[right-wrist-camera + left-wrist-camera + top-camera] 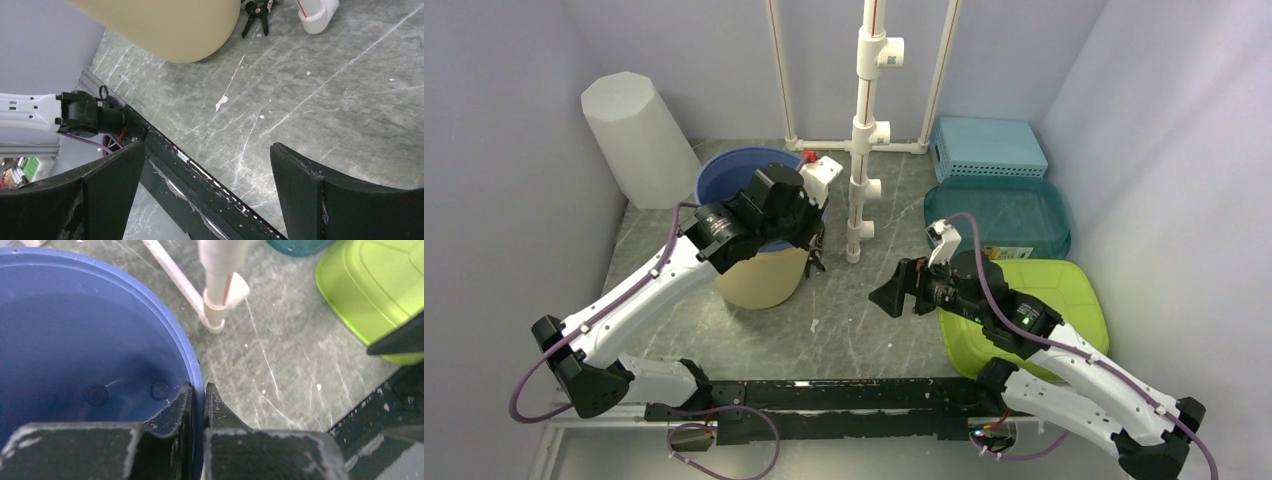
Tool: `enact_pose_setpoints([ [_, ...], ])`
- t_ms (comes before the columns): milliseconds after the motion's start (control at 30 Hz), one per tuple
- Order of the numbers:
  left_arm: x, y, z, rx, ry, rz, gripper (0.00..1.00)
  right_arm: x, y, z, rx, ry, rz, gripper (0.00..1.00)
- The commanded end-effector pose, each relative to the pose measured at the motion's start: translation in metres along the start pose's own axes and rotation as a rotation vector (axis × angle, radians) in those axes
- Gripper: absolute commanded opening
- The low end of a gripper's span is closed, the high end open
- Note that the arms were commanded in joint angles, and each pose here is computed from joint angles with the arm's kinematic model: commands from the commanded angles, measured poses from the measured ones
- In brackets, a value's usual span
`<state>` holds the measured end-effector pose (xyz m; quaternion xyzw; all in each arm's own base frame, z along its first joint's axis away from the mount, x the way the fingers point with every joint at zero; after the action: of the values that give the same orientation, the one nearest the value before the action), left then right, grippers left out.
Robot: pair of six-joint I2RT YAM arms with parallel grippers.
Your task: Turn the large container upside down
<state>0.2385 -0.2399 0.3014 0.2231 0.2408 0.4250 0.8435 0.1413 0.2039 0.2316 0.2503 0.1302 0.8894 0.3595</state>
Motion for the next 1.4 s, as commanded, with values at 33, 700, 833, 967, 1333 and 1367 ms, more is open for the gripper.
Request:
enact_pose_setpoints([
  [33, 0.003, -0.012, 0.023, -0.161, 0.150, 0.061, 0.03, -0.004, 0.006, 0.005, -0.027, -0.006, -0.035, 1.00],
  [700, -0.024, 0.052, -0.035, 0.024, 0.170, 0.076, 0.03, -0.006, 0.003, 0.004, -0.036, -0.022, -0.044, 1.00],
  [833, -0.030, 0.050, -0.028, 0.006, 0.165, 0.073, 0.03, -0.008, 0.005, 0.004, -0.042, -0.025, -0.058, 1.00],
  [967, -0.031, 0.032, -0.018, -0.078, 0.127, 0.065, 0.03, -0.009, 0.005, 0.002, -0.039, -0.024, -0.066, 1.00],
  [1333, -0.011, -0.010, 0.054, -0.341, 0.075, 0.074, 0.03, -0.011, 0.008, 0.003, -0.044, -0.030, -0.079, 1.00],
  [1367, -0.010, -0.013, 0.058, -0.359, 0.072, 0.067, 0.03, -0.012, 0.008, 0.002, -0.044, -0.032, -0.083, 1.00],
])
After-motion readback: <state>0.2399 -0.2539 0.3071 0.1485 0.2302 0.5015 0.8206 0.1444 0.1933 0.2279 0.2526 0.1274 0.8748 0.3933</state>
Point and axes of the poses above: each gripper's point midway between its finger pads, its own y axis back along the fingers, its own x axis along the line the jaws close on, z = x × y, the point moved 3 cm from there along y, back along the fingers, and after that the axes turned 15 degrees about y, right-handed, at the moved point
